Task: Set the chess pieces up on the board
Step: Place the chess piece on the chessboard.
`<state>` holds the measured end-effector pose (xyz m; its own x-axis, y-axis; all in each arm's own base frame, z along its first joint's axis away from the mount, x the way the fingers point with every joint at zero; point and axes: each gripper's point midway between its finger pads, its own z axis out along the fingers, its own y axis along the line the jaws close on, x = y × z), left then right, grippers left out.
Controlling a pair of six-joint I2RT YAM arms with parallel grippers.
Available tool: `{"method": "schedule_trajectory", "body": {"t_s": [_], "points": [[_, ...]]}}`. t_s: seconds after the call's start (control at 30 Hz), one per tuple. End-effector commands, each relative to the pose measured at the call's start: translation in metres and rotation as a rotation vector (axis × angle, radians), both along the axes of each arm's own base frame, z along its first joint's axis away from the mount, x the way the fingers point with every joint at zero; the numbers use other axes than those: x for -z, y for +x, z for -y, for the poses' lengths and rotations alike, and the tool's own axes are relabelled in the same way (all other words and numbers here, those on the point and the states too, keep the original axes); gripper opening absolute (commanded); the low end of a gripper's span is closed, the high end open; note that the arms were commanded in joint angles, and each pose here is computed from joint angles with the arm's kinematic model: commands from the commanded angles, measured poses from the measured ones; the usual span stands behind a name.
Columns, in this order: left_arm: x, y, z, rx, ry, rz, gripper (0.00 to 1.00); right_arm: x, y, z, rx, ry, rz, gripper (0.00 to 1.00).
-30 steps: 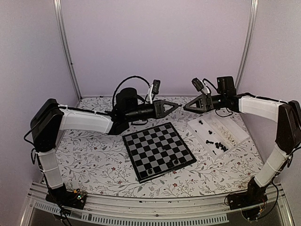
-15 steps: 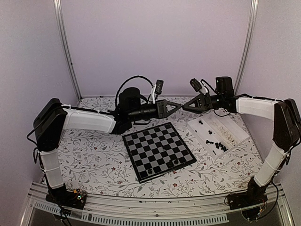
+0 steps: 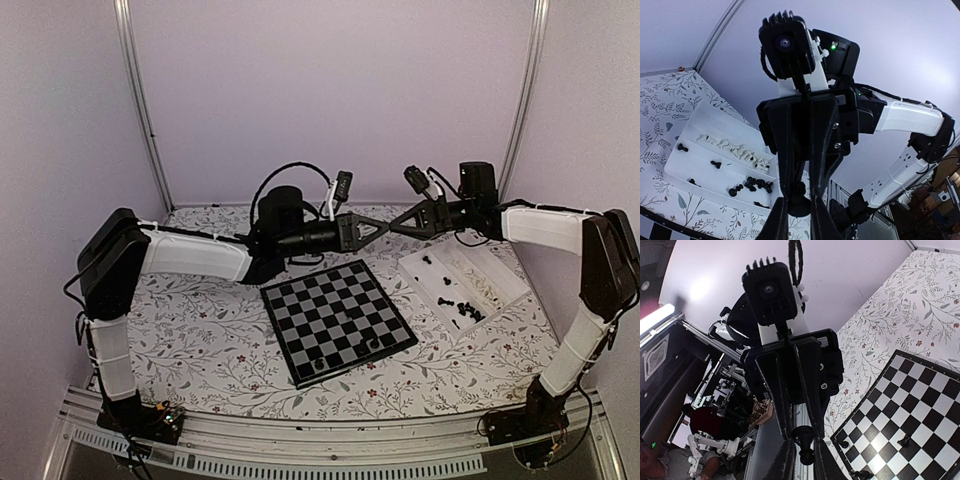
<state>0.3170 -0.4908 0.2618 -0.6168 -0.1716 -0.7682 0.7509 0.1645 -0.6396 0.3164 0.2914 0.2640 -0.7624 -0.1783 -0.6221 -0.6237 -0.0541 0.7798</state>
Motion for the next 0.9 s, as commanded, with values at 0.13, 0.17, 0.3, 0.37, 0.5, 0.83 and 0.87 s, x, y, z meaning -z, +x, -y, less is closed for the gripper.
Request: {"method": "schedule_trajectory", "body": {"t_s": [0.13,0.17,0.3,0.37,0.5,0.83,0.87], "points": [[0.005,-0.002,0.006,0.007,0.039,-0.011,0.23,0.001,-0.001,-0.001,0.001,-0.006,0.016,0.05],[0.005,0.0,0.003,-0.003,0.053,-0.009,0.28,0.002,0.002,-0.001,0.024,-0.03,0.015,0.05],[-0.007,0.005,-0.021,-0.065,0.14,0.038,0.39,0.014,0.017,0.006,0.129,-0.211,0.199,0.04],[-0.014,0.012,-0.04,-0.124,0.203,0.068,0.4,0.023,0.023,0.013,0.153,-0.321,0.324,0.04],[-0.032,0.025,-0.075,-0.203,0.316,0.129,0.42,0.044,0.029,0.029,0.159,-0.533,0.482,0.04],[-0.02,0.069,-0.14,-0.387,0.443,0.135,0.42,0.128,-0.017,0.032,-0.133,-1.04,0.747,0.05],[-0.019,0.071,-0.145,-0.393,0.426,0.127,0.42,0.133,-0.022,0.032,-0.156,-1.058,0.749,0.05]]}}
